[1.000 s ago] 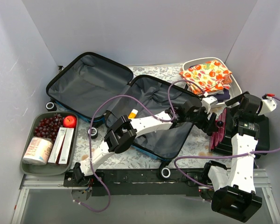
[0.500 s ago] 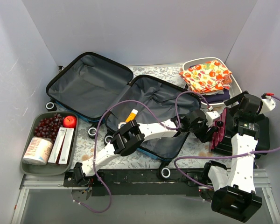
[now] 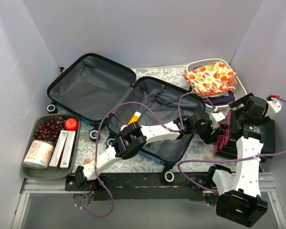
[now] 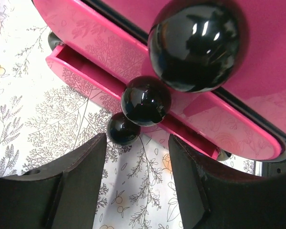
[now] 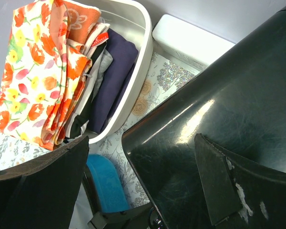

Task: Open, take out, and arrange the luggage

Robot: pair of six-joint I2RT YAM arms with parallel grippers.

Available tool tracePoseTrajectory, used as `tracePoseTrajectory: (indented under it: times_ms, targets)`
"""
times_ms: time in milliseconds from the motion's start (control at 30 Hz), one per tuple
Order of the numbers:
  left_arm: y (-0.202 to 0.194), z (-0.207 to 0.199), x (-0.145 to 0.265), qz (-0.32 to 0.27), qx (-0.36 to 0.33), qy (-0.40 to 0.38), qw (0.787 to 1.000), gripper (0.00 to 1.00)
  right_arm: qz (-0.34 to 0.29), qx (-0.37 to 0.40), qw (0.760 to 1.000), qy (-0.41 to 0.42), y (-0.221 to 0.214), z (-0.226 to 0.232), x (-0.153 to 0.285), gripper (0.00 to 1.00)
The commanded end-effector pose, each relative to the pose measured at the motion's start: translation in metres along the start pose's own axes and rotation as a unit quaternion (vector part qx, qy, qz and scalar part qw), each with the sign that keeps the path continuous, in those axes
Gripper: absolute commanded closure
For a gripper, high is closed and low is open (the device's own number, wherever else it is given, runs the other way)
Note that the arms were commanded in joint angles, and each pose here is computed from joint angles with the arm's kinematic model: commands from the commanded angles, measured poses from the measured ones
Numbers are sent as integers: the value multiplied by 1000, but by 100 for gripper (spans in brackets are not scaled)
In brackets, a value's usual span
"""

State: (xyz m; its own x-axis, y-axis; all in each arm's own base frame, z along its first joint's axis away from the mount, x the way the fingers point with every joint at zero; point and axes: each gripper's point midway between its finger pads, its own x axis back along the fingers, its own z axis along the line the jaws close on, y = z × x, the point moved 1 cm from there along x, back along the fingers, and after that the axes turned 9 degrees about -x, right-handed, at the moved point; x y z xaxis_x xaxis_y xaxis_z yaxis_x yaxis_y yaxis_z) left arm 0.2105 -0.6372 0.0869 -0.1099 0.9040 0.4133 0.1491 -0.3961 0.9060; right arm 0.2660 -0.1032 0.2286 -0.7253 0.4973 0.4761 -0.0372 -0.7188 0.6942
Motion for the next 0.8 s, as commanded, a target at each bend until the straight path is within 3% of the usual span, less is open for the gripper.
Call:
tracePoseTrajectory:
  times_ms: [0,333,667,767]
  targets:
    - [89,-10,33,-95,-33,-18,995,46,-6,2,1000,4,3,1,0,2]
    - [93,-5,17,-127,-42,-18,991,46,-17,3,1000,-3,7,-2,1,2]
    - [85,-14,9,-133,-52,-51,988,65,-28,9,1000,-3,7,-6,2,4]
    - [79,-19,9,-128,-50,-66,988,63,-42,10,999,-5,13,-7,4,4]
